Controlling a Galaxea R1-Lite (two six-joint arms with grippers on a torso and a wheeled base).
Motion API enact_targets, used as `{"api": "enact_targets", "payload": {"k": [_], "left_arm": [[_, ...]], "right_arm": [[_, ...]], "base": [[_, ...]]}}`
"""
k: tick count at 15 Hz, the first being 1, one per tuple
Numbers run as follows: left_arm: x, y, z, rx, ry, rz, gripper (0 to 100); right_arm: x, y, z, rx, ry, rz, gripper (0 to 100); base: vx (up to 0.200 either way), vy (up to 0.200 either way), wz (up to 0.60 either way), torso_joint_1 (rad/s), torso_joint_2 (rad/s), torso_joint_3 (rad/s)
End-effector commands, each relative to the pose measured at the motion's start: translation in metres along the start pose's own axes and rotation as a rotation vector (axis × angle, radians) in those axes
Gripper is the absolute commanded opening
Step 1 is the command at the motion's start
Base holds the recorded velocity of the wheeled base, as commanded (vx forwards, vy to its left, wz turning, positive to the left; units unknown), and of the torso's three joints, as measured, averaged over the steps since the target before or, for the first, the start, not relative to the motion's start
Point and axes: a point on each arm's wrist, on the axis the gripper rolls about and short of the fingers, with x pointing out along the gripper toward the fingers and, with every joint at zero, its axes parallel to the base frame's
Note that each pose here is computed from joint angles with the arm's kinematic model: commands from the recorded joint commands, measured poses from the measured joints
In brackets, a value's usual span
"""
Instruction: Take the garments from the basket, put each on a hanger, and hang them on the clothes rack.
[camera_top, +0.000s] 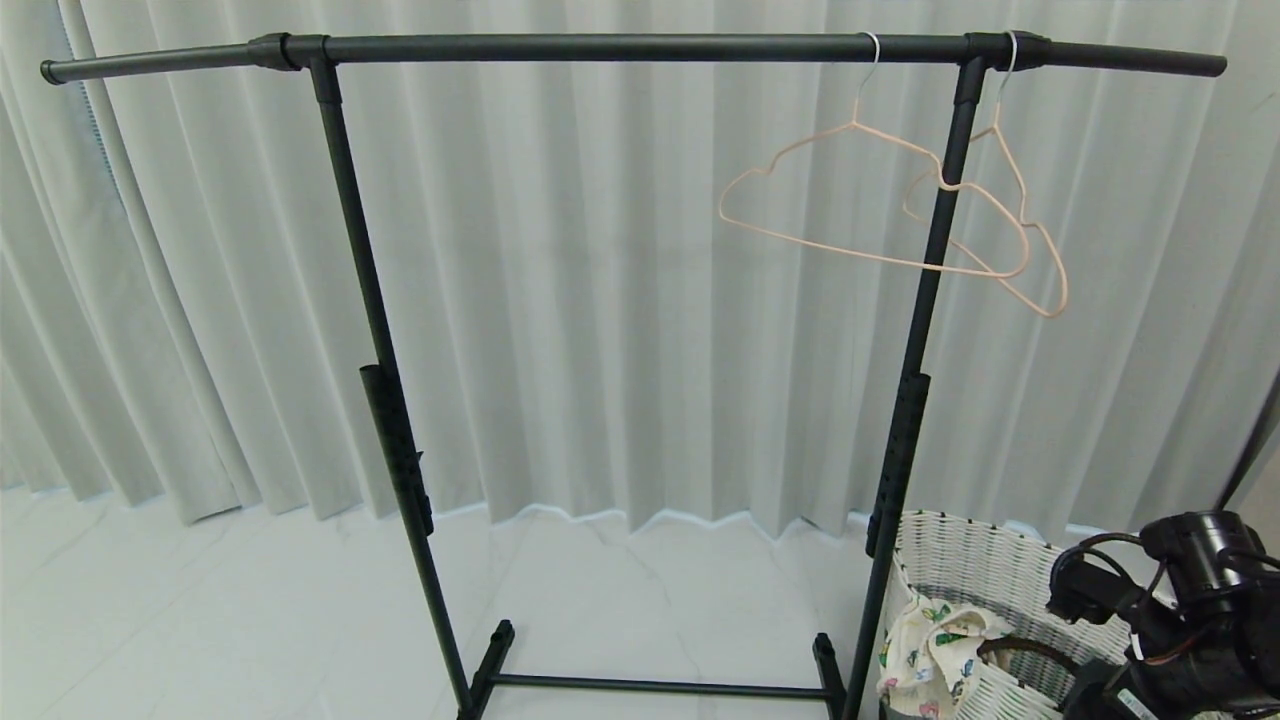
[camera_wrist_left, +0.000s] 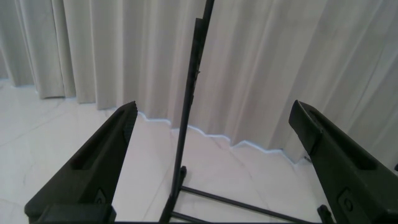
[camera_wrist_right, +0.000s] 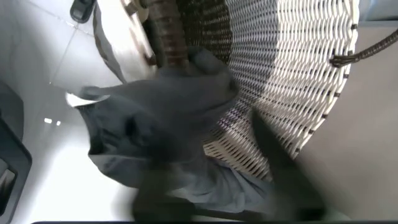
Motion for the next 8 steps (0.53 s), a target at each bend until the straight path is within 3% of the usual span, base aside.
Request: {"api": "enact_targets", "payload": {"k": [1, 6, 8], "left_arm": [[0.0, 0.0, 0.0, 0.0, -0.001, 0.0, 100], [0.0, 0.0, 0.0, 0.0, 0.001, 0.0, 100], [0.0, 0.0, 0.0, 0.0, 0.001, 0.0, 100]], "right_arm": [[-0.006, -0.002, 0.002, 0.002, -0.024, -0.015, 0], [-0.028, -0.004, 0.0, 0.011, -0.089, -0.063, 0], [-0.049, -0.009, 0.001, 0.023, -0.164, -0.114, 0]], "base": [[0.0, 0.0, 0.0, 0.0, 0.0, 0.0], [0.0, 0.0, 0.0, 0.0, 0.0, 0.0], [0.0, 0.0, 0.0, 0.0, 0.0, 0.0]]}}
